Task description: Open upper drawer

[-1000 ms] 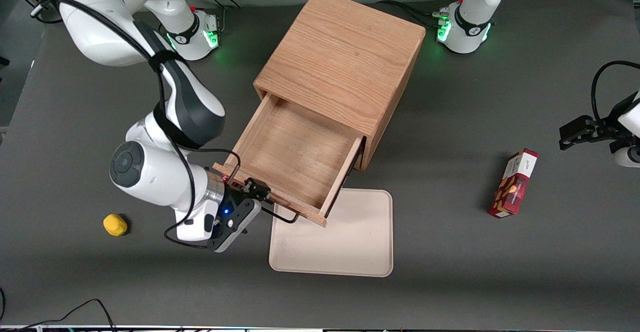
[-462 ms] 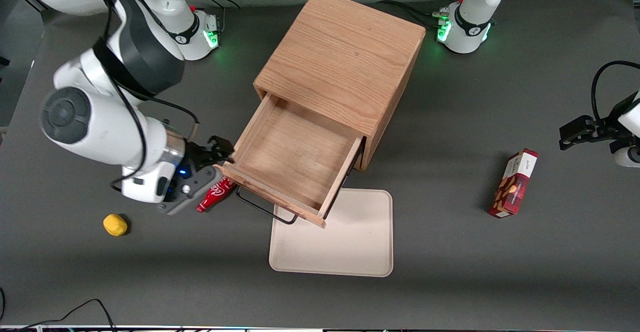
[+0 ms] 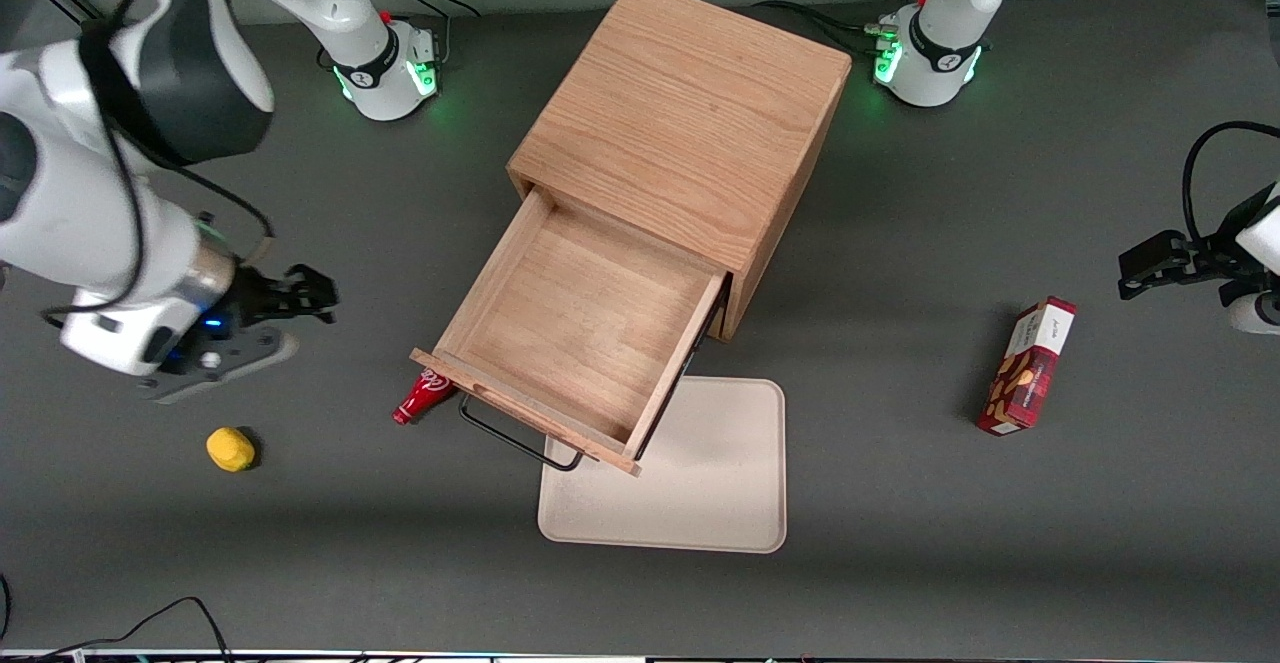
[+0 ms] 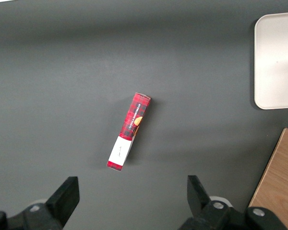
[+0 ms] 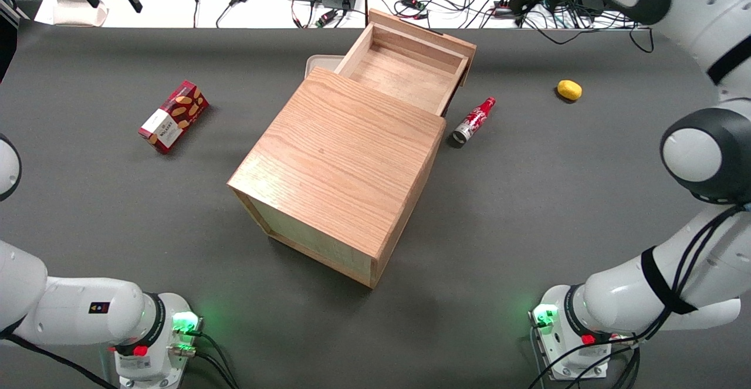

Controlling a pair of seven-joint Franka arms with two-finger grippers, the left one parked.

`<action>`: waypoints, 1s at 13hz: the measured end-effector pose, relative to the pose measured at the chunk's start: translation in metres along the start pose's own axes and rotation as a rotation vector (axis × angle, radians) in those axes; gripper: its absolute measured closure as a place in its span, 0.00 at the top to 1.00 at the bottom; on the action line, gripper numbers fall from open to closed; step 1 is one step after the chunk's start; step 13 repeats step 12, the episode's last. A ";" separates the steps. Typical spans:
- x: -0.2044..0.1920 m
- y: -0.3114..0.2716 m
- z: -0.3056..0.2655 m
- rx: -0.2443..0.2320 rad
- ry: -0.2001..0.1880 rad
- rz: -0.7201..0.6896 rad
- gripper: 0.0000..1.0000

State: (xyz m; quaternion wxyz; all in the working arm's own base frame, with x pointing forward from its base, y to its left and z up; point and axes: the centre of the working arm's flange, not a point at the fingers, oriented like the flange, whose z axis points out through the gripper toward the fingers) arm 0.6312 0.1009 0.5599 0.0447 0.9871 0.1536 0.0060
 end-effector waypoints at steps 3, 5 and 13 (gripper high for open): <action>-0.030 0.059 -0.002 -0.038 0.088 0.115 1.00; -0.049 0.087 0.008 -0.003 0.101 0.188 1.00; -0.072 0.102 0.032 0.101 -0.013 0.458 1.00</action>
